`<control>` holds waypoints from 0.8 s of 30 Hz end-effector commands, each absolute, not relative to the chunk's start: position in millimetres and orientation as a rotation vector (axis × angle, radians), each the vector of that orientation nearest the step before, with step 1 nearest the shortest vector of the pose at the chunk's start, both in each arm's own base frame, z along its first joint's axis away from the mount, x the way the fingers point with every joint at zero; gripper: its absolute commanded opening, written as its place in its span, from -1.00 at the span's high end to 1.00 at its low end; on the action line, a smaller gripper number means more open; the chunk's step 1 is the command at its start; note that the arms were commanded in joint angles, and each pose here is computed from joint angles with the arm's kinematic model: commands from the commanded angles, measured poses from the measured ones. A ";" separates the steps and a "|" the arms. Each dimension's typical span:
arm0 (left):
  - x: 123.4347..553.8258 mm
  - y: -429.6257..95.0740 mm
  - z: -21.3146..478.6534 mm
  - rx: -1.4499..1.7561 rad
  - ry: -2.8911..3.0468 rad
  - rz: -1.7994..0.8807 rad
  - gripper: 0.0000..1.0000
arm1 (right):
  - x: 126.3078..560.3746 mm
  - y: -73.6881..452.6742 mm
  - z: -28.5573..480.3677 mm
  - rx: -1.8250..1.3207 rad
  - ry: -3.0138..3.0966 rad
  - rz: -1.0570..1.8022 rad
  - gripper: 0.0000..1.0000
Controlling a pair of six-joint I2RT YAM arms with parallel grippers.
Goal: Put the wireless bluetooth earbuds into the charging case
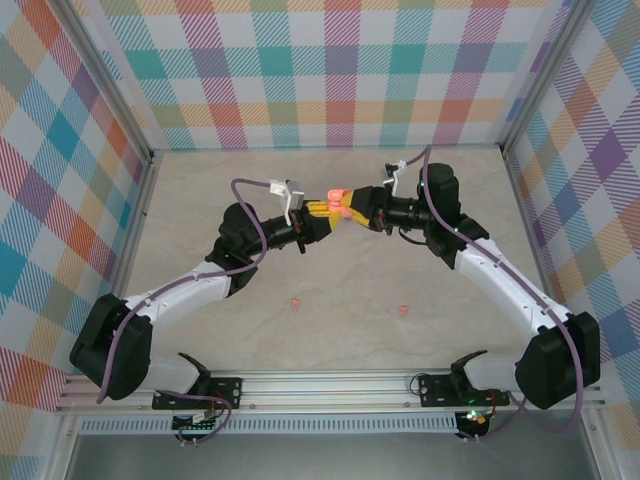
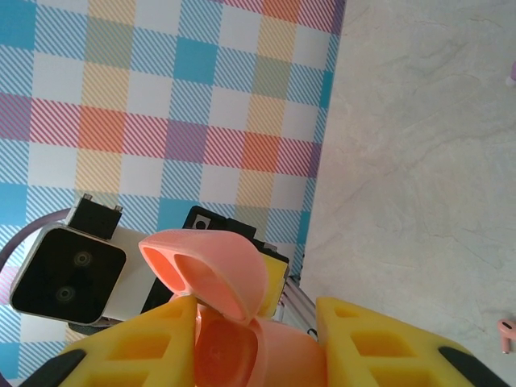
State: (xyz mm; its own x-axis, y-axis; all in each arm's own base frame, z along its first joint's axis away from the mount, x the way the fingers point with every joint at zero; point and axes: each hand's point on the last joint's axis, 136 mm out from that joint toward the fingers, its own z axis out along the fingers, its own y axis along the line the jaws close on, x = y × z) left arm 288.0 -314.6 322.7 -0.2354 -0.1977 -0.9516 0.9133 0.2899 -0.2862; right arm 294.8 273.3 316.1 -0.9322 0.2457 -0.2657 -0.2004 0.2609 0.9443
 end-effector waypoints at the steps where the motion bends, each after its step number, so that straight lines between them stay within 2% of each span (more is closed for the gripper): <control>1: 287.2 -312.1 332.7 0.714 1.405 -1.197 0.43 | 280.6 276.9 336.6 -0.115 2.116 1.699 0.57; 6: 284.6 -307.9 336.5 0.702 1.428 -1.186 0.00 | 275.8 274.8 339.8 -0.202 2.090 1.649 0.58; 9: 286.9 -302.0 334.1 0.661 1.489 -1.183 -0.16 | 271.9 269.9 344.3 -0.265 2.065 1.575 0.59; 11: 283.1 -301.8 334.8 0.678 1.498 -1.219 -0.17 | 270.8 266.5 345.7 -0.287 2.048 1.533 0.60; 13: 274.7 -306.8 335.6 0.739 1.488 -1.262 -0.08 | 270.3 265.4 345.1 -0.291 2.039 1.521 0.61; 16: 265.7 -312.3 334.5 0.812 1.463 -1.303 -0.05 | 271.5 267.0 343.6 -0.277 2.038 1.546 0.62; 21: 260.6 -309.5 330.9 0.863 1.396 -1.246 -0.03 | 270.4 268.4 341.7 -0.280 2.045 1.563 0.62; 24: 261.2 -310.1 330.7 0.873 1.392 -1.236 0.12 | 268.5 268.2 341.3 -0.293 2.051 1.561 0.62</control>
State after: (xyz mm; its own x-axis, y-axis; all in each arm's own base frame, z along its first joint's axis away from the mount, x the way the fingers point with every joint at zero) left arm 265.2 -312.8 325.1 -0.2636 -0.1105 -0.9583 0.9332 0.2222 -0.2824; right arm 274.7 265.8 332.1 -0.8478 0.1736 -0.5011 -0.4306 0.3264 0.8415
